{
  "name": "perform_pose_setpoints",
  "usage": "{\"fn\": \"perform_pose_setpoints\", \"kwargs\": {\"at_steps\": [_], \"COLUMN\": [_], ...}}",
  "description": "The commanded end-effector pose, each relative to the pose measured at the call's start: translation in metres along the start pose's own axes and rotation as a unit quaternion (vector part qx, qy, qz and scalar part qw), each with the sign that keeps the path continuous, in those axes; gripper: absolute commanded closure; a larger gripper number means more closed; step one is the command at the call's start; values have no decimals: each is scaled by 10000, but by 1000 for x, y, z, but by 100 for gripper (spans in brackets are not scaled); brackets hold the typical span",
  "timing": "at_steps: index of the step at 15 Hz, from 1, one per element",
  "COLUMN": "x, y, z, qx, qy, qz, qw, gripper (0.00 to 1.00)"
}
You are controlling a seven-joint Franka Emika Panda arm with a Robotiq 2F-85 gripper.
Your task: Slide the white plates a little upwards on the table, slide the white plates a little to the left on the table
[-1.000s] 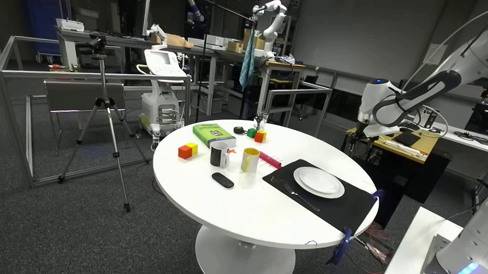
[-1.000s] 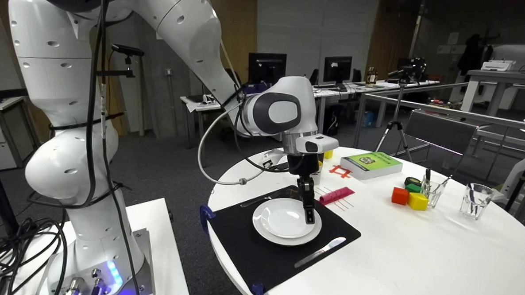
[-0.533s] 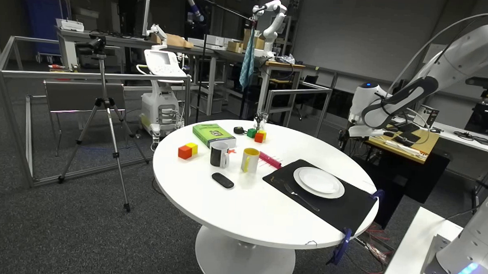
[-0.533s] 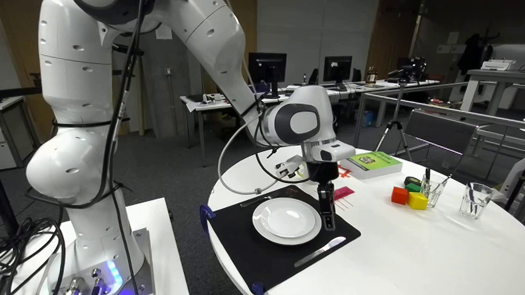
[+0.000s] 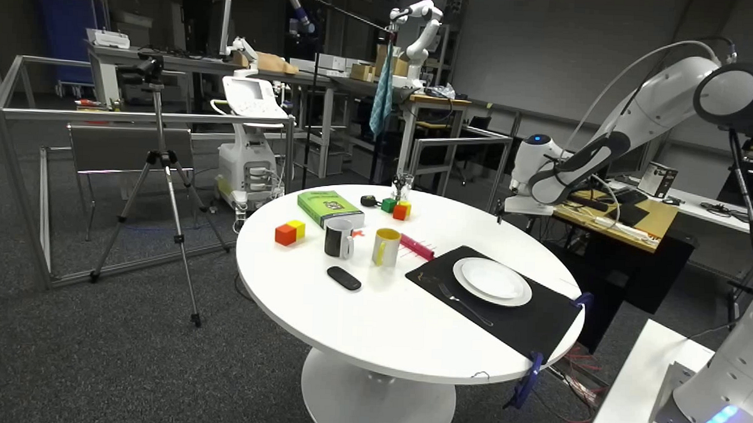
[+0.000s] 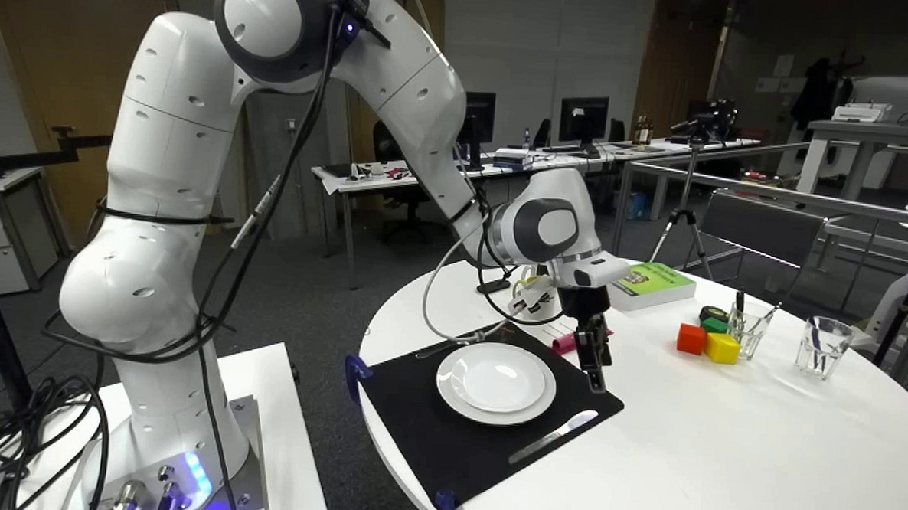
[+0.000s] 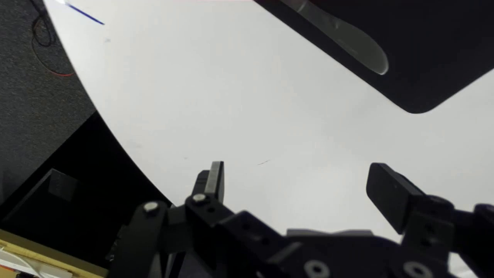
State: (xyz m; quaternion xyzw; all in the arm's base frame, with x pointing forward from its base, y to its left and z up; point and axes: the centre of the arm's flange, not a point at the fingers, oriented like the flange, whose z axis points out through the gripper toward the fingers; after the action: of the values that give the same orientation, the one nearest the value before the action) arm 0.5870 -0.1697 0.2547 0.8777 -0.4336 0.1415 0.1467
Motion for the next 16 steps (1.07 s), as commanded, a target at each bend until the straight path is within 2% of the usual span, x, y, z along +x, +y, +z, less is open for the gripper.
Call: {"fn": "perform_pose_setpoints", "kwargs": {"at_steps": [1, 4, 8, 16], "x": [6, -2, -7, -19], "y": [-27, -37, -44, -53], "z": [2, 5, 11, 49], "qx": [379, 713, 911, 613], "qy": [9, -320, -549, -542], "qz": [267, 343, 288, -123], "qw": [9989, 9964, 9939, 9966], "gripper": [0, 0, 0, 0]}}
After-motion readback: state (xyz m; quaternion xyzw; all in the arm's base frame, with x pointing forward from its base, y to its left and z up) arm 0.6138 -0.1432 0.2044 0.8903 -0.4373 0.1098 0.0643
